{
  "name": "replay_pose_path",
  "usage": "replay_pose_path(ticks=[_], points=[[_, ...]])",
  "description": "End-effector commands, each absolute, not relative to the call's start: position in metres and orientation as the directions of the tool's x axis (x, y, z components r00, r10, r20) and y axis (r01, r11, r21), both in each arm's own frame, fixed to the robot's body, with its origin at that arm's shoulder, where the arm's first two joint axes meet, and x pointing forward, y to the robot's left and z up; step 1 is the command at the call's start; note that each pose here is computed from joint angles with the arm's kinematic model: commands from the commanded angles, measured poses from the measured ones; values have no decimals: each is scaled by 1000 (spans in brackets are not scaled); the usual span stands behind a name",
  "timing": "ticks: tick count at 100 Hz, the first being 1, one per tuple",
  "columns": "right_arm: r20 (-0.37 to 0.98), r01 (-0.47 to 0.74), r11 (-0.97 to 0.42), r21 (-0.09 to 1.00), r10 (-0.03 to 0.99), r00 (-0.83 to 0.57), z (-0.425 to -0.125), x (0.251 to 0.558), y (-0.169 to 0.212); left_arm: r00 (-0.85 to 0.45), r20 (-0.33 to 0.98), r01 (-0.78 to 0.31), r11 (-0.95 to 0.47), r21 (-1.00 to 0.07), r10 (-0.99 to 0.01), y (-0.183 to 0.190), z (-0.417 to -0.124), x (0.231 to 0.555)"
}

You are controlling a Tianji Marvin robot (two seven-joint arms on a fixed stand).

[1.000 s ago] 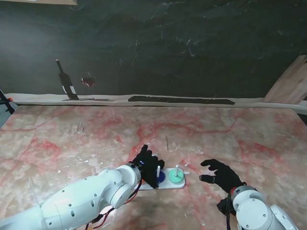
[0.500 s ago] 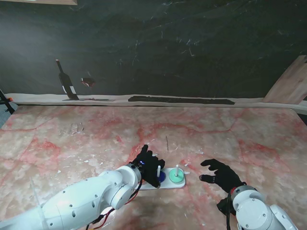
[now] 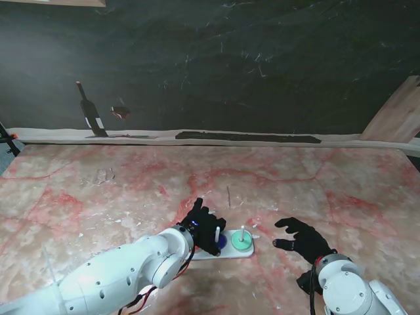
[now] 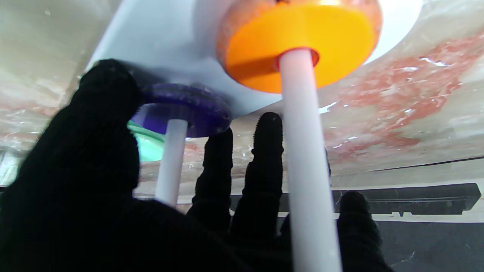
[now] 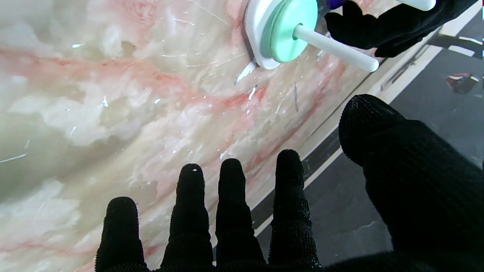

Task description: Move the three rings of the Hanoi Tower from the left rod to the right rod

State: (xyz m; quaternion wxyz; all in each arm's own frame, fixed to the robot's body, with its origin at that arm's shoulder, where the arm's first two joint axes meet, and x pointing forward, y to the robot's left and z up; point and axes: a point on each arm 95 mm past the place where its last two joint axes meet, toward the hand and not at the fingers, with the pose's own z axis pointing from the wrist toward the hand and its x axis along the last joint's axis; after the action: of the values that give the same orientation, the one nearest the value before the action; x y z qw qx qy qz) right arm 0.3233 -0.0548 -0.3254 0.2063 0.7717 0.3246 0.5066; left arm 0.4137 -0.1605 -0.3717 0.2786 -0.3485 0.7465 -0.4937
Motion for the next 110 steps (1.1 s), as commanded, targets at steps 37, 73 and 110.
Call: replay_pose_path(ticks=[37, 73, 110], points=[[651, 288, -708, 645, 706, 278, -327, 321, -53, -595, -69, -294, 296, -909, -801, -152, -397, 406], [653, 282, -711, 644, 703, 280, -327, 321, -53, -598, -59, -296, 289, -910, -799, -150, -397, 407], [658, 280, -714, 642, 700, 279, -328, 321, -54, -600, -41, -288, 264, -921, -799, -147, -394, 408]])
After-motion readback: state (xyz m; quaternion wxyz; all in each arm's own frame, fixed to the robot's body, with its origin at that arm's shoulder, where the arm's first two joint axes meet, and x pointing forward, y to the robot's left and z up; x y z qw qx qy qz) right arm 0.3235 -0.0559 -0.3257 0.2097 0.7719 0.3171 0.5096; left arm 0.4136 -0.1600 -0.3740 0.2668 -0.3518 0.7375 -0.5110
